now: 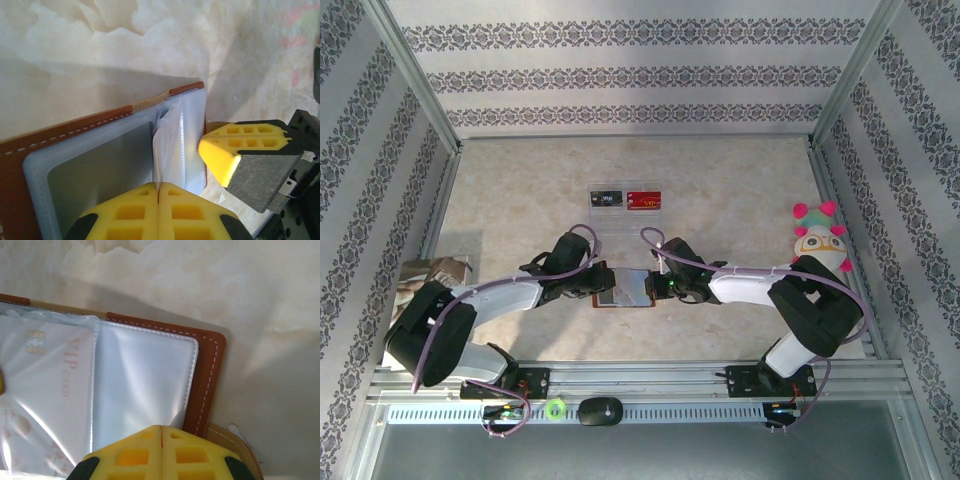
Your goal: Take the credit cards out of the card holder
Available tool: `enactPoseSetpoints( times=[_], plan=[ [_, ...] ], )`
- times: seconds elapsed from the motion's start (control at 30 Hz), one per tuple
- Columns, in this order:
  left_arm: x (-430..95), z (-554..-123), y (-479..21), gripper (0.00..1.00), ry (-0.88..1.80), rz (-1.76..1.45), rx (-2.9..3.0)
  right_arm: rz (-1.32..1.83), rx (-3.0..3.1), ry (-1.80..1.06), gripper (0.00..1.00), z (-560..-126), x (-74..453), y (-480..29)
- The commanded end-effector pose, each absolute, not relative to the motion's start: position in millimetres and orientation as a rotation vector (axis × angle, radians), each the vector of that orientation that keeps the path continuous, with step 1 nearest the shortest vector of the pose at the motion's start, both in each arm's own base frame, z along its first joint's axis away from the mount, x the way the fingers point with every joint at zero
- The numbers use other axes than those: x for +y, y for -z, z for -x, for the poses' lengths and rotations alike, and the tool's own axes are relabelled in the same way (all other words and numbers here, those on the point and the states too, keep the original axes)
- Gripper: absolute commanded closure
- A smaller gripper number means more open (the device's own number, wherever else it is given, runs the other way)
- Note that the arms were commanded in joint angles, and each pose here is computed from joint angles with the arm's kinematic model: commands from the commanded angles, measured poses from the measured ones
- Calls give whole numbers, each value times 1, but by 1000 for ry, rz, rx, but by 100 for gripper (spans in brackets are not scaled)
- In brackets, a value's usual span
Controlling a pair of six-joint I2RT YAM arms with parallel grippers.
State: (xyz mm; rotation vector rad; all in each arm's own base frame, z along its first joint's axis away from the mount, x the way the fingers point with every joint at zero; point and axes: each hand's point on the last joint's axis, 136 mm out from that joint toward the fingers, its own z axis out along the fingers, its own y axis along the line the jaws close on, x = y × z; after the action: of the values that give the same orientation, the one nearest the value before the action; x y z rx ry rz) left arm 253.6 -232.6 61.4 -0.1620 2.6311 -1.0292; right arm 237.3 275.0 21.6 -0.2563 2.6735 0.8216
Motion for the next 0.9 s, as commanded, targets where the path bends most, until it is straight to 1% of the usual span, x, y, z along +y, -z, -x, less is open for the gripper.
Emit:
enactPoseSetpoints(
  times=[0.0,0.13,0.2,0.33,0.43,0.5,0.6,0.67,0.77,0.87],
  plan=[
    [-222,-250,-57,100,1004,150,2651,224,2813,-648,99,-220,249,7],
    [-227,-248,-47,100,1032,166,2682,307,2703,-712,84,-226,262,-21],
    [-230,-249,-45,100,1053,167,2686,350,2658,-722,83,-229,267,-36],
    [-235,-248,-44,100,1087,158,2692,427,2592,-753,83,-229,280,-55],
    [-235,-248,-43,100,1090,160,2694,514,2560,-867,84,-223,302,-64],
    [-235,-248,-42,100,1088,162,2695,565,2571,-910,84,-219,316,-61],
    [-233,-246,-41,100,1081,171,2695,556,2614,-870,85,-221,323,-49],
    [-232,-246,-40,100,1078,180,2697,512,2672,-815,89,-224,318,-34],
    [-231,-244,-40,87,1084,192,2695,450,2759,-744,93,-223,309,-10],
    [-229,-241,-39,79,1083,196,2696,427,2783,-743,94,-220,307,-2]
  ],
)
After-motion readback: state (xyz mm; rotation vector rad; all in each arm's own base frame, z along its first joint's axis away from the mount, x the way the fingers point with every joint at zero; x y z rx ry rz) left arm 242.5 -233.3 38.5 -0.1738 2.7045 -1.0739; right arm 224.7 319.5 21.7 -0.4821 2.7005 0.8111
